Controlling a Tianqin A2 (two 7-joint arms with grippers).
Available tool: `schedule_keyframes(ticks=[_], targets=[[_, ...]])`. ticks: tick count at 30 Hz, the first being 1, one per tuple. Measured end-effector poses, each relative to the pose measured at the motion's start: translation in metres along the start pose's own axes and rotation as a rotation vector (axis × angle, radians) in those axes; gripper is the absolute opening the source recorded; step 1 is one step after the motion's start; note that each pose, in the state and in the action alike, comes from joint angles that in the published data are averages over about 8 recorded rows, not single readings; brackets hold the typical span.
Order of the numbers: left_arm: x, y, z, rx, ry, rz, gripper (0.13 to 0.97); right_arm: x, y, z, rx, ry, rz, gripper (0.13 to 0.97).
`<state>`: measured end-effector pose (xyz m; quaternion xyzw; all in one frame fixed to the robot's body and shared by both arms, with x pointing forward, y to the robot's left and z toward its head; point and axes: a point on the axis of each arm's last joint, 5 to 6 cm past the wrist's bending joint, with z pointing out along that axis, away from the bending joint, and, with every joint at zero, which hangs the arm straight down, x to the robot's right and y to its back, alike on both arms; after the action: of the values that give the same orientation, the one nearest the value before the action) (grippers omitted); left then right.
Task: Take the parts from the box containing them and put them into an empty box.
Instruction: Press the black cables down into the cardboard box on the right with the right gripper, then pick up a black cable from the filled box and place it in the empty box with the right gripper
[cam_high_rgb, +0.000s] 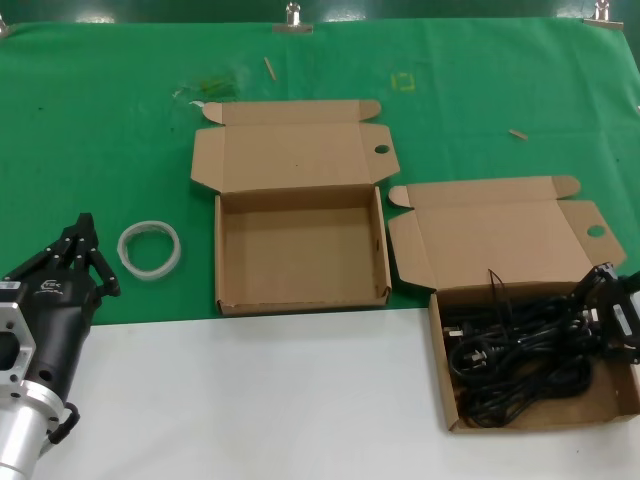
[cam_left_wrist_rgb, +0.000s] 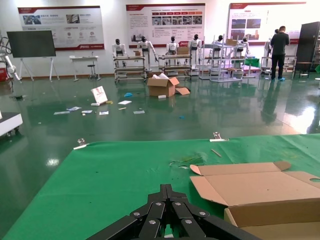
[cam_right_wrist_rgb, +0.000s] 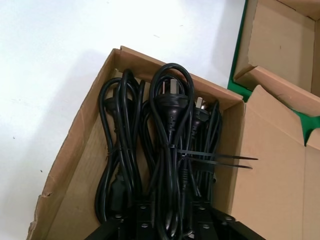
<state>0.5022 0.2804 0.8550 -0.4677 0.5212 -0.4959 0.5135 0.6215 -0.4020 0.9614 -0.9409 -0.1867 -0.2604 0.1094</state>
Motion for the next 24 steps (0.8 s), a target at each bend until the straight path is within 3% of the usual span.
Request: schedule_keyframes(ticks=[5, 9, 17, 24], targets=[[0.0000, 0.0000, 0.000, 0.000, 0.000, 0.000, 0.140, 0.001, 0.000, -0.001, -0.001, 0.004, 0.002, 0.250], [0.0000, 0.0000, 0.000, 0.000, 0.000, 0.000, 0.140, 0.001, 0.001, -0.001, -0.001, 0.004, 0.005, 0.250], [0.0000, 0.0000, 0.000, 0.000, 0.000, 0.000, 0.140, 0.002, -0.001, -0.005, 0.003, 0.001, 0.008, 0.174], [0.0000, 0.0000, 0.000, 0.000, 0.000, 0.000, 0.140, 0.008, -0.007, -0.019, 0.010, -0.011, 0.019, 0.171]])
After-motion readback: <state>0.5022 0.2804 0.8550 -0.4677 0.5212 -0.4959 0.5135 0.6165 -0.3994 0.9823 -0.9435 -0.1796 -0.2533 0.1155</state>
